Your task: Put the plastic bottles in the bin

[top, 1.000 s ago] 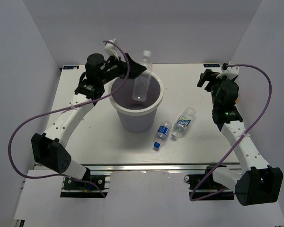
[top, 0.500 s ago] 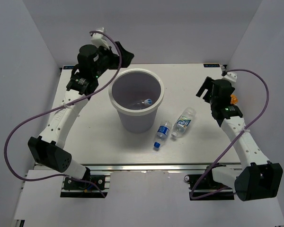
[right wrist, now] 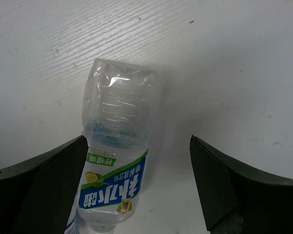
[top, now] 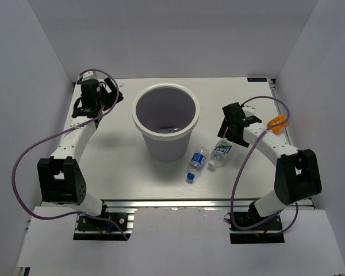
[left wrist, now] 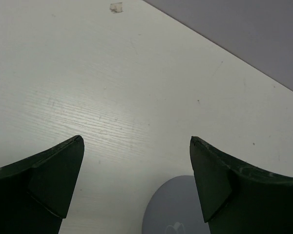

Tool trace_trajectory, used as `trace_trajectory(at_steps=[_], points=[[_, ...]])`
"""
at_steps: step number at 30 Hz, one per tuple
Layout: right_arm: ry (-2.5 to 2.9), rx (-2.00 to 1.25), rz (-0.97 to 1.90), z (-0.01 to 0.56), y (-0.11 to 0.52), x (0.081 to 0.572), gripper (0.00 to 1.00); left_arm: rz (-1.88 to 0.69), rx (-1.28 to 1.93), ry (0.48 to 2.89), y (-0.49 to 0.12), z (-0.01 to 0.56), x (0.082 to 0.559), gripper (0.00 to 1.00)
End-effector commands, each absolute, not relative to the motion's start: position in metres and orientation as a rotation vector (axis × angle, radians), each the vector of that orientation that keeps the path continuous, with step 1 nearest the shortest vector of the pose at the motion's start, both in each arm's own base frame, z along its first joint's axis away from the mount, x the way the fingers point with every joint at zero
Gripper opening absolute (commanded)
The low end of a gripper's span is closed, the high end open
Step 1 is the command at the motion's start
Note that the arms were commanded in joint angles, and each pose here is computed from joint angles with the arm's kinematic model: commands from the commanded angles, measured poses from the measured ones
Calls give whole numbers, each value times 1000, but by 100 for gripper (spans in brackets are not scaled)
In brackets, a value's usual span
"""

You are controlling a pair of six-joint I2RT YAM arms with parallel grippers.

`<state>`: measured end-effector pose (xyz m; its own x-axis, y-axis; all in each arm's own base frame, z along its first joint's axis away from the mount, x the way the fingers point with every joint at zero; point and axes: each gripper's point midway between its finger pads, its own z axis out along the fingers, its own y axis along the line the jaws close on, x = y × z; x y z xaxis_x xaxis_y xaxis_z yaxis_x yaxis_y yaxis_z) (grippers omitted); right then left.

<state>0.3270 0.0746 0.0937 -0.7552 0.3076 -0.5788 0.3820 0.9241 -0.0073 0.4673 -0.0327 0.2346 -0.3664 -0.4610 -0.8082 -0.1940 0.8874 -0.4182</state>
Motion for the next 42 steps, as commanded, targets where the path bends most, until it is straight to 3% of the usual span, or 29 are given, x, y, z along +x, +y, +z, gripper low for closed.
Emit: trace_trajectory(at_steps=[1, 8, 11, 12, 13, 16, 20, 26, 30, 36, 39, 40, 42], points=[[2468, 537, -82, 88, 87, 339, 89, -287, -528, 1870, -16, 251, 467, 98], [2596, 523, 16, 42, 111, 337, 89, -264, -549, 1940, -12, 219, 465, 98], [2582, 529, 11, 41, 110, 342, 74, -253, -564, 1946, -9, 216, 463, 98], [2556, 530, -7, 49, 107, 347, 69, -249, -569, 1953, -9, 213, 461, 98], [2516, 519, -12, 62, 106, 353, 55, -253, -569, 1955, -10, 213, 460, 98], [2359, 447, -118, 114, 86, 379, 41, -268, -560, 1954, -12, 209, 455, 98], [2114, 322, -138, 215, 75, 416, 36, -229, -587, 1936, -4, 209, 447, 98], [1632, -175, 159, 405, 144, 431, 37, -205, -626, 1938, 1, 205, 432, 98], [1398, -513, 364, 467, 231, 394, 42, -228, -639, 1898, 0, 210, 428, 98], [1383, -760, 531, 440, 325, 367, 55, -254, -635, 1896, -3, 212, 426, 98], [1425, -802, 576, 423, 345, 361, 71, -247, -641, 1898, -2, 212, 424, 98], [1439, -806, 584, 418, 348, 359, 84, -244, -641, 1894, -2, 214, 424, 98], [1444, -812, 594, 419, 351, 355, 89, -239, -646, 1888, -1, 215, 423, 98]])
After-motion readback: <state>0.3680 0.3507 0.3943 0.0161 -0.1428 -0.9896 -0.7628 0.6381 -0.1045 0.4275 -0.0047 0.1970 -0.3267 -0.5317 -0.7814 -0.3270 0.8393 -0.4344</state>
